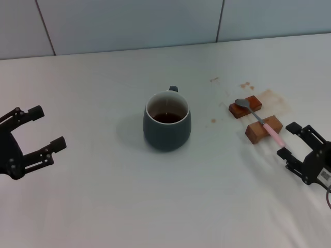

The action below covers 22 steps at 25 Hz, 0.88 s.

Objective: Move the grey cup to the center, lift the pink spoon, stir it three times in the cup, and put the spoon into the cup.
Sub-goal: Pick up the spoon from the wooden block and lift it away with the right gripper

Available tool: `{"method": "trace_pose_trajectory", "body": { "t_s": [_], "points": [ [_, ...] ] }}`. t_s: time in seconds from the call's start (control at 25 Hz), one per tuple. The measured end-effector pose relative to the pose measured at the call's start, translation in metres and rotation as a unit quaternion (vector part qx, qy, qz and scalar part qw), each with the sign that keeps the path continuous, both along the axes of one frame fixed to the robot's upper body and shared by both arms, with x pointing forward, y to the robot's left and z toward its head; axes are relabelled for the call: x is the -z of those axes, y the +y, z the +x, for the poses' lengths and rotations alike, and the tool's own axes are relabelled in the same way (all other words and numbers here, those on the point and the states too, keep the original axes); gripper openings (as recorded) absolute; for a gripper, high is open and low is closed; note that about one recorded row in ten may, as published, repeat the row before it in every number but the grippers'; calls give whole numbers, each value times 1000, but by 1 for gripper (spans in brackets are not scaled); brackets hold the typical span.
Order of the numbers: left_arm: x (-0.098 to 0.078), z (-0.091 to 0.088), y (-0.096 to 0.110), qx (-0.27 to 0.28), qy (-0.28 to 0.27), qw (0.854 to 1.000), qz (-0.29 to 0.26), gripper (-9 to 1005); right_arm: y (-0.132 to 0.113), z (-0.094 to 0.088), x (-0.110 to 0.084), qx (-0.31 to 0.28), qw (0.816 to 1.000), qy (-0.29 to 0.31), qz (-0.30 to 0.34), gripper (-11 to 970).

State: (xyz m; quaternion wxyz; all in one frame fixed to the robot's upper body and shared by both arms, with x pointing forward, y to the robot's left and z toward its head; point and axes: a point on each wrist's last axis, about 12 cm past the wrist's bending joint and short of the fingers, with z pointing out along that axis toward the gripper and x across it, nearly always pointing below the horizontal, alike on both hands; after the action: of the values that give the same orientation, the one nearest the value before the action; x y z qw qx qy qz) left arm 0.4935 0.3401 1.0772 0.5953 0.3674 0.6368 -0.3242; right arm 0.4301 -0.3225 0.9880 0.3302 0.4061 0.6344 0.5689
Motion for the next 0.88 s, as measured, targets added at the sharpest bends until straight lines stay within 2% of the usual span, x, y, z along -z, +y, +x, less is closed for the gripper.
{"method": "trace_pose_trajectory", "body": {
  "t_s": [0.88],
  "points": [
    [0, -6, 4, -15, -7, 1000, -17, 859, 6, 21, -2, -10, 1000, 5, -15, 814]
  ]
}}
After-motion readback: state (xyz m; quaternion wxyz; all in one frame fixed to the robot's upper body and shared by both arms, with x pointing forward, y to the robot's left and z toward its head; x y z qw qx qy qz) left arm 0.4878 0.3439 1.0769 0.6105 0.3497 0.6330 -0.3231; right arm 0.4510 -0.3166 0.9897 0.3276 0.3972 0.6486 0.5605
